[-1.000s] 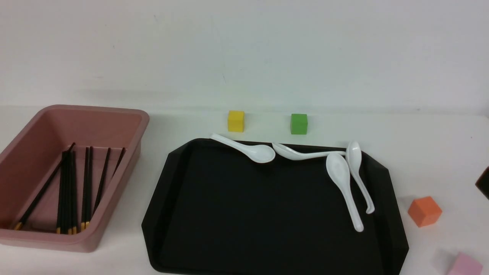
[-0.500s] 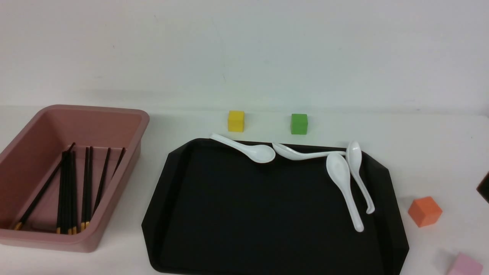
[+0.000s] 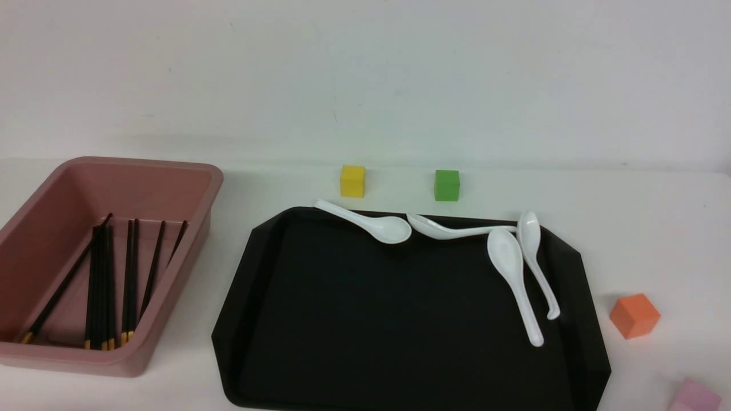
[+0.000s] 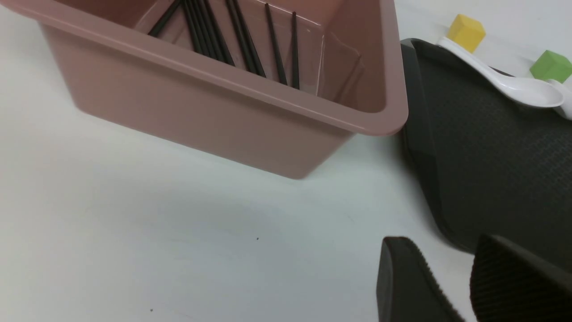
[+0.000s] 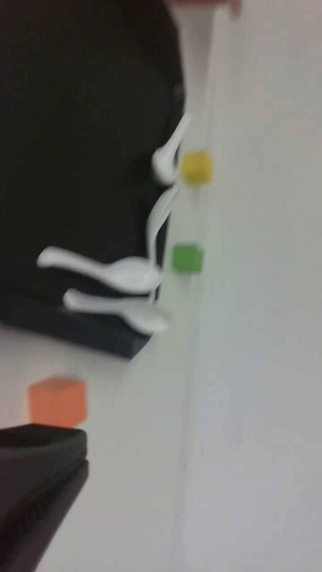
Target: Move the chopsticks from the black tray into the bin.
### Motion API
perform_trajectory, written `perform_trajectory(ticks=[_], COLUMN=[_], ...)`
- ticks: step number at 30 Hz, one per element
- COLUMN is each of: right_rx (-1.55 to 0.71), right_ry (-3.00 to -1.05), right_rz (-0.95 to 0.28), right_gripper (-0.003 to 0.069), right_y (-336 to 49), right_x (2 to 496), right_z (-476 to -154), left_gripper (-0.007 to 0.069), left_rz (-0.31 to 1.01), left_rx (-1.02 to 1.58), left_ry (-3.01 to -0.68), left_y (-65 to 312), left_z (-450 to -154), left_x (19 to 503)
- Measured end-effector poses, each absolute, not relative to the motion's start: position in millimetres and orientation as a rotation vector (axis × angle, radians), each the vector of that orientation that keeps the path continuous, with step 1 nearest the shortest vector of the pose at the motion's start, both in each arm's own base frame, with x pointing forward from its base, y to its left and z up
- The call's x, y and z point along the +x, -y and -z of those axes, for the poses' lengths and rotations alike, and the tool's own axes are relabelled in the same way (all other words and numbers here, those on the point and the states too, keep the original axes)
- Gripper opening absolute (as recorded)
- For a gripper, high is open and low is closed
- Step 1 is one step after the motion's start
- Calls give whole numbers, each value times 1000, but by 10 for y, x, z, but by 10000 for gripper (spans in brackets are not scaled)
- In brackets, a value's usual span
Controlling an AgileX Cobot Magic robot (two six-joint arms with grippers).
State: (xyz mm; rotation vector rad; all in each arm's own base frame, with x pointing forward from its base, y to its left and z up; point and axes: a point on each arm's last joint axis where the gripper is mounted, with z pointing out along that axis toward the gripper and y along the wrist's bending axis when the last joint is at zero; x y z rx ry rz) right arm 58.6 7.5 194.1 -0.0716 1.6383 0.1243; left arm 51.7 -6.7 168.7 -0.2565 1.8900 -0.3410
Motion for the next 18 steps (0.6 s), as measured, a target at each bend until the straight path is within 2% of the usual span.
perform_trajectory(ticks=[4, 8, 18], right_rx=[-38, 5, 3], right_ry=[-1681, -1836, -1856], right_rz=[-67, 0, 8], right_gripper=[33, 33, 47], right_y=[-40, -1, 2], right_x=[561, 535, 528], right_z=[-1889, -1753, -1747], left_gripper=[238, 238, 238], left_rz=[341, 341, 341], left_rx=[-257, -257, -257], left_ry=[-1890, -1890, -1890], left_y=[67, 67, 67], left_z=[-1687, -1687, -1687], left_x=[517, 517, 517])
